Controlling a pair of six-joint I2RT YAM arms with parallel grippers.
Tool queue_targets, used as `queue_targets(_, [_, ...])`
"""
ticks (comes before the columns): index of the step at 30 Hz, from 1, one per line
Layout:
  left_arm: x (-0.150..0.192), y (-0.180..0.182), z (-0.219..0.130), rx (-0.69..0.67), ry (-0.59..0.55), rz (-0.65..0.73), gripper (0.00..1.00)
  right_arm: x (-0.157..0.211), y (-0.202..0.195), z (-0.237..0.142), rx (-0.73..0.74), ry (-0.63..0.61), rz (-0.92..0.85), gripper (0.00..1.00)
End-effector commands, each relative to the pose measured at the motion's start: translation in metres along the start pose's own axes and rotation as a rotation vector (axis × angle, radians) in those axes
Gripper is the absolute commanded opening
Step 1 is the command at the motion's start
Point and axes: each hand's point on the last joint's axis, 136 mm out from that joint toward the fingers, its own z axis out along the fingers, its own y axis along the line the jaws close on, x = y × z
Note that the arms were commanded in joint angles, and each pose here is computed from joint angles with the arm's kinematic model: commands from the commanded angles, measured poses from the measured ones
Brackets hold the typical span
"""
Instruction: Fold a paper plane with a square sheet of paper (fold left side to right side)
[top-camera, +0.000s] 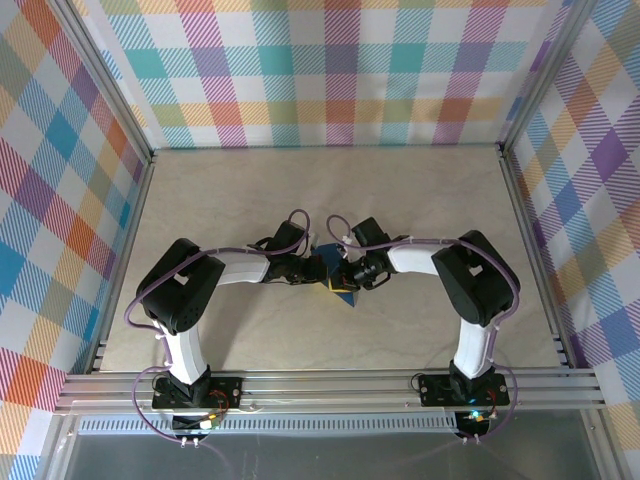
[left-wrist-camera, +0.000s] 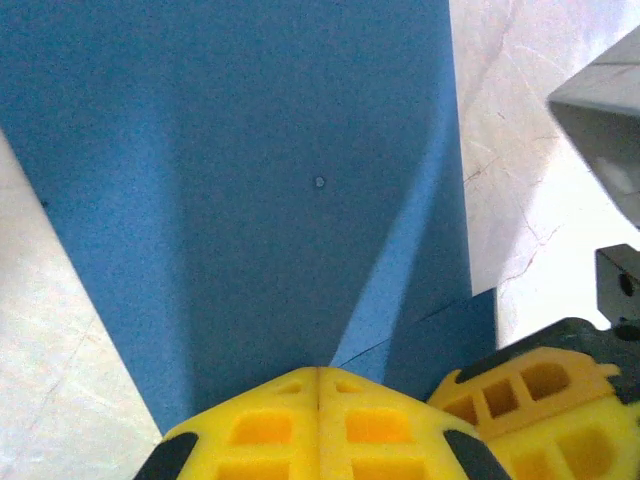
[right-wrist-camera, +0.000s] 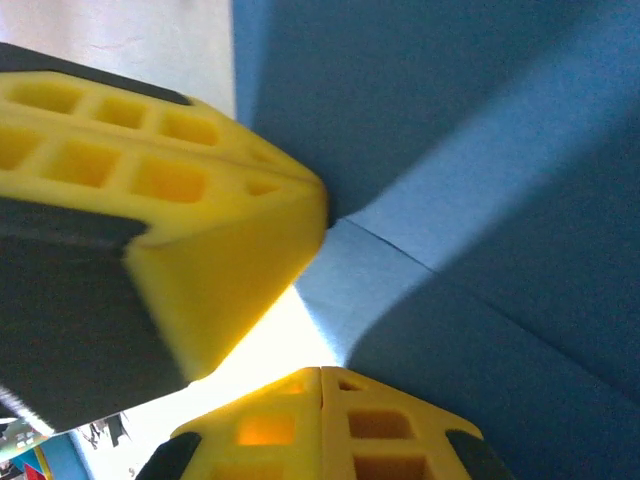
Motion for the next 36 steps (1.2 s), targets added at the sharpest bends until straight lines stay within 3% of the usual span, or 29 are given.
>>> queue_targets(1, [0.022,0.025,0.008,-0.107,0.073,-0.042,0.00,0.002,-0.001,0.005,0.012,0.025,-0.001,0.00])
queue_targets(28, [0.020,0.028,0.003,-0.139,0.067,-0.045,0.00,0.088,-0.051,-0.028,0.148,0.124,0.142,0.00])
queue_targets(36, [0.005,0.005,-0.003,-0.054,0.025,-0.054,0.02,0.081,-0.040,-0.051,0.119,0.075,0.106,0.00])
